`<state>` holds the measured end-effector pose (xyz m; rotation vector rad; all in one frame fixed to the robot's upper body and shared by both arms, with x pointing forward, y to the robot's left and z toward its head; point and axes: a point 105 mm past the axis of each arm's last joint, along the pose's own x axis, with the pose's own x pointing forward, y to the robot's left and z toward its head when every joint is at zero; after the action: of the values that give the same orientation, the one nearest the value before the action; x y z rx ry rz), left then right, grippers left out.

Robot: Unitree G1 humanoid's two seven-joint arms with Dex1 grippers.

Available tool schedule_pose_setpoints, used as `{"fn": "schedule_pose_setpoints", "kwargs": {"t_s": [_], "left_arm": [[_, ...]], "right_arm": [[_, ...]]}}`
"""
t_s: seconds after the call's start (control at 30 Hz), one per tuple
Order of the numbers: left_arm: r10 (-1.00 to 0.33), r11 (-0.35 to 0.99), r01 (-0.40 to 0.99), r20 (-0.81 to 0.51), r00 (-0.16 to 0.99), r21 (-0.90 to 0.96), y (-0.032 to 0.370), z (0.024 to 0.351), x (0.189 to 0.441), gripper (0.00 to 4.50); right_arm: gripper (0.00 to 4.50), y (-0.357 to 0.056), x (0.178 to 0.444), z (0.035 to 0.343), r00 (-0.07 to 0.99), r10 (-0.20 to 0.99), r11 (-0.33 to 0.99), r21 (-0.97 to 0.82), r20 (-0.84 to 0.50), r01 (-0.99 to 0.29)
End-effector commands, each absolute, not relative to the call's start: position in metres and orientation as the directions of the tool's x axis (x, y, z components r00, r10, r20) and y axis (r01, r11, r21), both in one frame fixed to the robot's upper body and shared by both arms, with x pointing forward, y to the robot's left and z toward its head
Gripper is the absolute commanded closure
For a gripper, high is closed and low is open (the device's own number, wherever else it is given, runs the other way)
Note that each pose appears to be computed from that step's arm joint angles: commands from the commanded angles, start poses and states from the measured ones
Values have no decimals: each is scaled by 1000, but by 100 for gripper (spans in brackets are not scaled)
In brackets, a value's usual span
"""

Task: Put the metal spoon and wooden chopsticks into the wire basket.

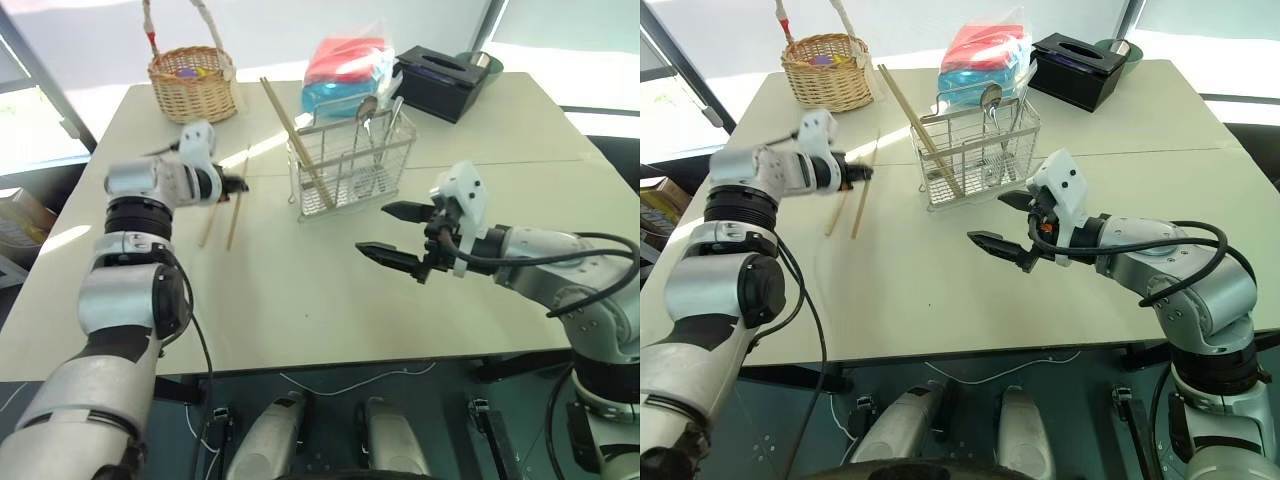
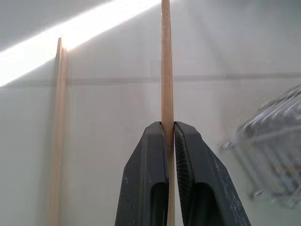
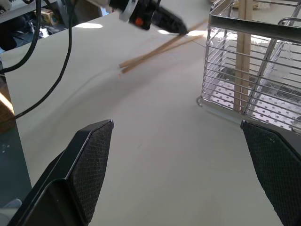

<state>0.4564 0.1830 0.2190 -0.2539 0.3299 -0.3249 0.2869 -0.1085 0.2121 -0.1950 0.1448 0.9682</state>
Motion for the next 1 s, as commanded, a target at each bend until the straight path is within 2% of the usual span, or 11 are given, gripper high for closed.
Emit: {"fn": "schedule_pose_setpoints", "kwargs": {"t_s": [0.03, 0.1, 0.23, 0.47, 0.53, 0.67, 1.0], "left_arm": [[-380, 883, 370, 23, 925, -289, 188, 276, 450, 448], [-379, 869, 409, 158, 912, -276, 189, 300, 442, 448], [-289, 863, 430, 437, 851, -266, 196, 357, 425, 448], [-313, 858, 486, 586, 748, -163, 161, 403, 416, 448], [-342, 852, 508, 597, 726, -130, 147, 406, 417, 448], [-432, 833, 551, 564, 704, -50, 106, 387, 427, 448], [-484, 813, 581, 516, 707, -34, 79, 348, 440, 448]], "right_arm": [[0, -109, 288, 226, 563, 808, 543, -149, -175, -826], [0, -108, 289, 226, 560, 810, 540, -151, -176, -828], [0, -105, 290, 227, 552, 816, 531, -152, -171, -833], [0, -105, 291, 228, 555, 814, 533, -158, -171, -831], [0, -106, 291, 229, 559, 812, 537, -160, -169, -828], [0, -114, 295, 238, 615, 778, 590, -187, -130, -786], [0, -133, 299, 257, 706, 706, 682, -208, -62, -701]]}}
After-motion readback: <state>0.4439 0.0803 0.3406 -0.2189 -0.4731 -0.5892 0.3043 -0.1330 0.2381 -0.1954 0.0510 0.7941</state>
